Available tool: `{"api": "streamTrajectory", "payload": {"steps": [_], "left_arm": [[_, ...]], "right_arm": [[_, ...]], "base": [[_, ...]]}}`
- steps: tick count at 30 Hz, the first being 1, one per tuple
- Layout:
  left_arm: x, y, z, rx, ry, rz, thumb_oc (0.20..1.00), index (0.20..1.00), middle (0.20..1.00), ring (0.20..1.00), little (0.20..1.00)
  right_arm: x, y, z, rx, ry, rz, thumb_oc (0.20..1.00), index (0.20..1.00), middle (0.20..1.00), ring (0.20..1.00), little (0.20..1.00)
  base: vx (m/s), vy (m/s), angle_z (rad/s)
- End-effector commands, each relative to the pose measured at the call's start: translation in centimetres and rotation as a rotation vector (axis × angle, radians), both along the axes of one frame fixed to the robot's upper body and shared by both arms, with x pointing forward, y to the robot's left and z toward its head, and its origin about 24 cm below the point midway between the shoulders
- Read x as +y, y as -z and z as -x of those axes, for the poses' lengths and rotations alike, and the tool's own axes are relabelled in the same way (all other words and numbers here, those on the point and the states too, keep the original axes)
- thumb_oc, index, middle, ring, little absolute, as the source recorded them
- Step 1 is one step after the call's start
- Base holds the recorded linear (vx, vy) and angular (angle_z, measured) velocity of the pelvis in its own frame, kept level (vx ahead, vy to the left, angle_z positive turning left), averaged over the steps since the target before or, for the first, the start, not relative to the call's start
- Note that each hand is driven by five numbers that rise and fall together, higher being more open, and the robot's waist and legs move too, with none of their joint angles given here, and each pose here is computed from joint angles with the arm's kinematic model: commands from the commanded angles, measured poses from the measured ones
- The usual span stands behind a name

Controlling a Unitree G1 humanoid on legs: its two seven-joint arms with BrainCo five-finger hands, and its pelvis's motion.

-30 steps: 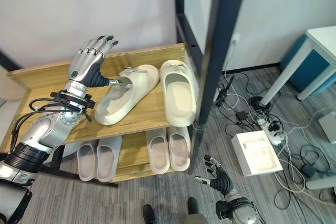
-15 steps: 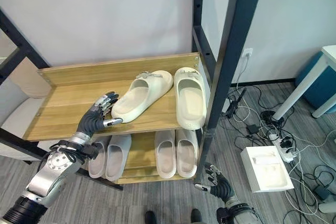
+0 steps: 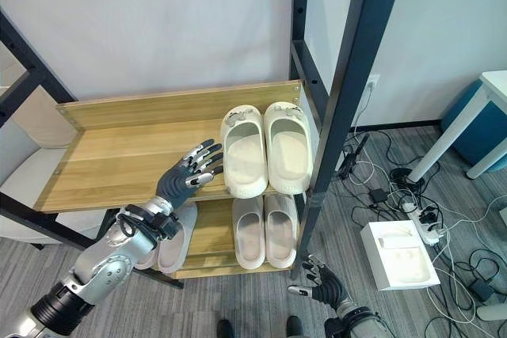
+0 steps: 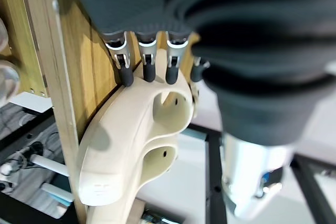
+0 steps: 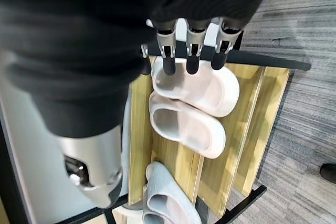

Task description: Arrange the slippers neatly on the shoe rack.

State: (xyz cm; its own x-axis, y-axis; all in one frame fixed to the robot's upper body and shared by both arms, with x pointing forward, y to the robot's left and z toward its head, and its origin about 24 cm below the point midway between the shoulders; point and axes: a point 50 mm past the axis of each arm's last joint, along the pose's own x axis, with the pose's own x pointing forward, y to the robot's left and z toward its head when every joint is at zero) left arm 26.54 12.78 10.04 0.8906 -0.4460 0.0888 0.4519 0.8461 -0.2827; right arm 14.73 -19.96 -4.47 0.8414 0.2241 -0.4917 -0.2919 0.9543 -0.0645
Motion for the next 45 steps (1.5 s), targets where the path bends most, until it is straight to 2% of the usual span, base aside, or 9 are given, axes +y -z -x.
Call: {"api": "streamTrajectory", "payload": {"steps": [1,8,12,20,29,33,34,36,45], "left_arm": [[-2.9,-3.7,-1.6,-0.164,0.092,0.052,1.0,1.0,1.0,1.0,1.0],[2.0,-6.4,-2.2,-0.406,-0.326,0.018,1.0,1.0,1.0,1.0,1.0],[2.9,-9.1,-0.3,-0.569,-0.33,0.077,1.0,1.0,1.0,1.0,1.0],[0.2,-12.8,5.1,-0.783,0.141,0.183,1.0,1.0,1.0,1.0,1.0],[-3.0,-1.9,7.0,-0.294,0.673,-0.204,1.0,1.0,1.0,1.0,1.0],[0.4,7.7,7.9,0.043,0.465,-0.419,1.0,1.0,1.0,1.0,1.0],[2.7,13.4,9.1,0.336,0.119,-0.348,1.0,1.0,1.0,1.0,1.0],[4.2,16.9,9.8,0.513,-0.116,-0.34,1.0,1.0,1.0,1.0,1.0],[6.7,18.9,9.5,0.613,-0.378,-0.364,1.0,1.0,1.0,1.0,1.0]], "right_arm": [[0.5,-1.5,-1.2,-0.099,0.007,-0.053,1.0,1.0,1.0,1.0,1.0],[1.2,-1.4,-1.7,-0.145,0.055,-0.067,1.0,1.0,1.0,1.0,1.0],[1.1,-1.5,-1.7,-0.158,0.063,-0.075,1.0,1.0,1.0,1.0,1.0],[2.1,-1.0,-2.0,-0.131,0.013,-0.135,1.0,1.0,1.0,1.0,1.0],[2.6,-1.2,-3.1,-0.129,-0.099,-0.112,1.0,1.0,1.0,1.0,1.0],[2.3,-1.3,-3.2,-0.13,-0.091,-0.101,1.0,1.0,1.0,1.0,1.0],[2.7,-1.2,-3.2,-0.137,-0.035,-0.122,1.0,1.0,1.0,1.0,1.0],[2.6,-0.9,-3.4,-0.141,0.027,-0.114,1.0,1.0,1.0,1.0,1.0],[2.1,-0.4,-3.5,-0.134,0.096,-0.076,1.0,1.0,1.0,1.0,1.0]], "base": [[0.0,0.0,0.0],[0.0,0.0,0.0],[0.0,0.003,0.05],[0.01,0.008,0.08],[0.0,0.019,0.06],[0.0,0.029,-0.03],[0.0,0.0,0.0],[-0.03,-0.02,0.23],[0.0,-0.003,-0.01]]}}
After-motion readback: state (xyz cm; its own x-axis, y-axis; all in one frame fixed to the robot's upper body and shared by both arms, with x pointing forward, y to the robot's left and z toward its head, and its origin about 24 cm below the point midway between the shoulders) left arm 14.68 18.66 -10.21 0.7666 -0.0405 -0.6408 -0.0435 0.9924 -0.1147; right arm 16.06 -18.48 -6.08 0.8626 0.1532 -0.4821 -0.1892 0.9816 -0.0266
